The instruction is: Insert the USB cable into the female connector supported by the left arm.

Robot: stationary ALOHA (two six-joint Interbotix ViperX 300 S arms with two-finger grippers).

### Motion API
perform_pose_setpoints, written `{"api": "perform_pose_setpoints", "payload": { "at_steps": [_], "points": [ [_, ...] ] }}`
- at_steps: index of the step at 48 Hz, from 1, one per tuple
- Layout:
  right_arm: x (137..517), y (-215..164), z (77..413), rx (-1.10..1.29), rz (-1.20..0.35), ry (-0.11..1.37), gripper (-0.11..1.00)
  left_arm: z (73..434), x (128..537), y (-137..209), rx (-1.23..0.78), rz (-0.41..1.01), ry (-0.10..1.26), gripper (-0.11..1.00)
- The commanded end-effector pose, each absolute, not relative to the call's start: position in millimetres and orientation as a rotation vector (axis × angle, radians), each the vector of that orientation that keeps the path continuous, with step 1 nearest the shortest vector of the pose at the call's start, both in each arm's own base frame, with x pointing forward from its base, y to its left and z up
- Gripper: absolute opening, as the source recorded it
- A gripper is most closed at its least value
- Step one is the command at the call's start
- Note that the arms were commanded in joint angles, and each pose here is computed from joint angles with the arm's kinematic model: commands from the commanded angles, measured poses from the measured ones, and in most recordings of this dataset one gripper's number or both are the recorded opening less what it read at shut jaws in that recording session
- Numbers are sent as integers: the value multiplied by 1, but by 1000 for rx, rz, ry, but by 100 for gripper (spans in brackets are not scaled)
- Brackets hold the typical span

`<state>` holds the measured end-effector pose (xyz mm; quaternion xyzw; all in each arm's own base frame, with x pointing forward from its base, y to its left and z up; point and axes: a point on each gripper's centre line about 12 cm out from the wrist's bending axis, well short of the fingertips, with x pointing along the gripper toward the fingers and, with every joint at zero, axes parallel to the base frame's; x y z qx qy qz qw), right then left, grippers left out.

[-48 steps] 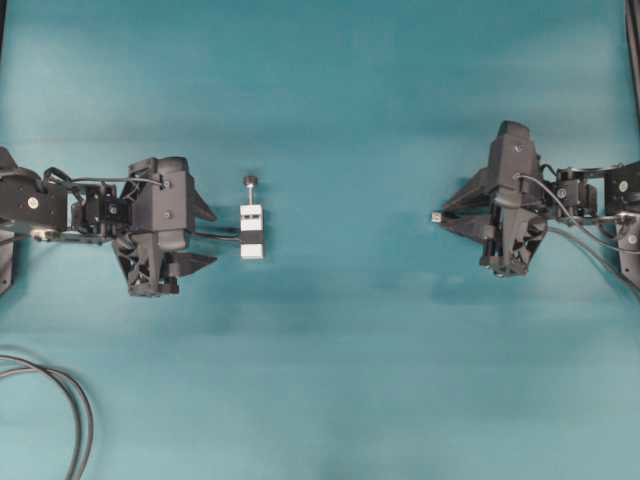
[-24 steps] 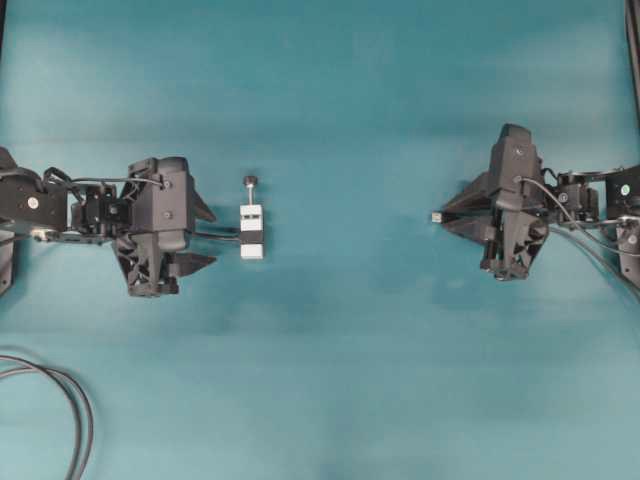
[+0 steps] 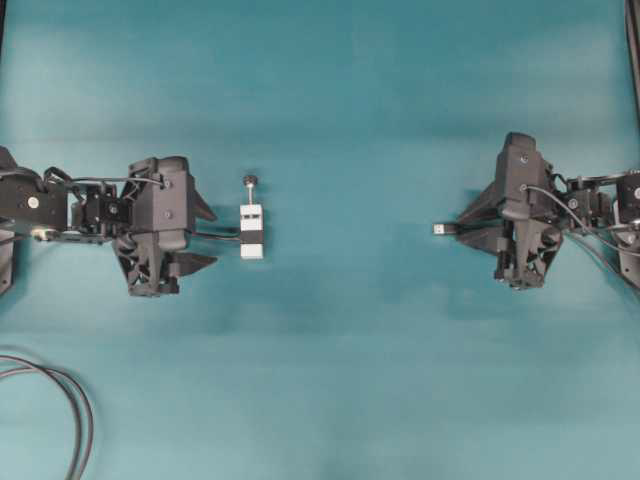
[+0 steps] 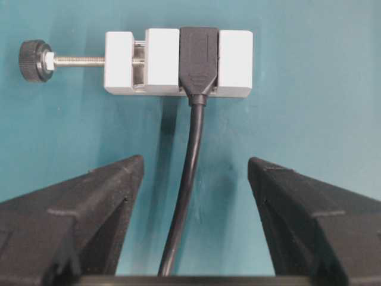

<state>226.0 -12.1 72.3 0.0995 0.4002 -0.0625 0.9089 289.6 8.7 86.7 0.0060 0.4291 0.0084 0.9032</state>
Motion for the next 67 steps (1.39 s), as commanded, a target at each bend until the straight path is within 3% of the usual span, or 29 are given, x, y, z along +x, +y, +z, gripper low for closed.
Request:
{"api": "perform_pose_setpoints", "payload": {
  "at_steps": [1,45,67],
  "points": [
    [228,-11,76,204,-123,809,41,94,297,9,22,15,858,81],
    [232,-24,79,215,-168,793,42,96,299,9,23,14,849,81],
    [229,-26,104,183,-161,768,42,94,298,9,24,14,855,81]
  ]
}}
